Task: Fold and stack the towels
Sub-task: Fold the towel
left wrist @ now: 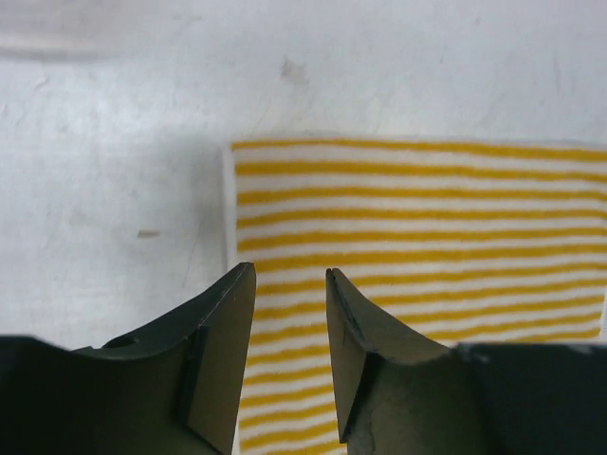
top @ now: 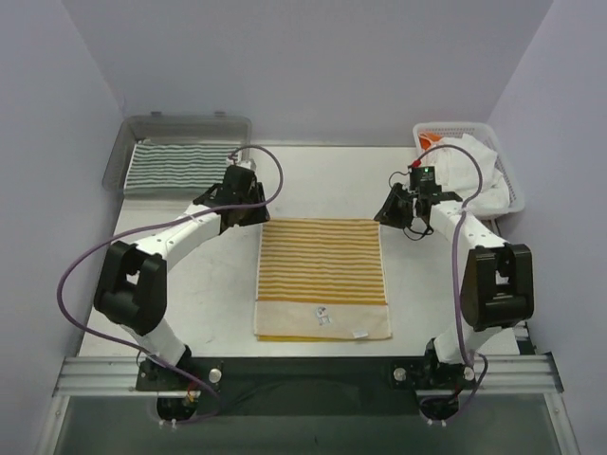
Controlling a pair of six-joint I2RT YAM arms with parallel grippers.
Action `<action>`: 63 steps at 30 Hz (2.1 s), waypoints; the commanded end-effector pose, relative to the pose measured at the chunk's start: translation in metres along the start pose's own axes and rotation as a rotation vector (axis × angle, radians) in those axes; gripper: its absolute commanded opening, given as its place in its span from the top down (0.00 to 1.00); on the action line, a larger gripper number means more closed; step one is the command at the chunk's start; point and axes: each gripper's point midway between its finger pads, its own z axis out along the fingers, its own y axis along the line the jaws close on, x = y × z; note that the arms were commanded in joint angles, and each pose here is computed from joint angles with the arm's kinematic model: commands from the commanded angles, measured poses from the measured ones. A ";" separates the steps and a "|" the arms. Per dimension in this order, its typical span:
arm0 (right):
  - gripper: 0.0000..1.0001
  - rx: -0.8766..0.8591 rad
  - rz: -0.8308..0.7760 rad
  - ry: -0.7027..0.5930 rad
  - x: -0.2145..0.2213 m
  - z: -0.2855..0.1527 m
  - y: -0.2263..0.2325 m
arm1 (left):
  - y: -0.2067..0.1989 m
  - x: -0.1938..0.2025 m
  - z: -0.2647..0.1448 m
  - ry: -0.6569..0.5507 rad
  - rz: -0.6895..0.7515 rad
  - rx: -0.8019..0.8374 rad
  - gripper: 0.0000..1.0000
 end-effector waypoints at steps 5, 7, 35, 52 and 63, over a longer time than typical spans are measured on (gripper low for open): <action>0.78 -0.139 0.046 0.040 -0.030 0.062 0.021 | -0.022 -0.030 0.055 0.012 -0.012 0.107 0.61; 0.78 -0.121 0.086 0.064 -0.025 0.075 0.005 | -0.011 -0.015 0.070 0.056 -0.024 0.089 0.66; 0.50 -0.022 -0.126 0.002 -0.045 0.039 -0.030 | -0.003 -0.052 0.095 -0.009 0.194 0.082 0.27; 0.50 0.006 -0.134 -0.001 -0.043 0.033 -0.036 | 0.003 -0.003 0.130 0.132 0.249 0.026 0.49; 0.49 0.047 -0.140 -0.031 -0.058 0.026 -0.037 | 0.008 0.007 0.122 0.168 0.288 0.006 0.85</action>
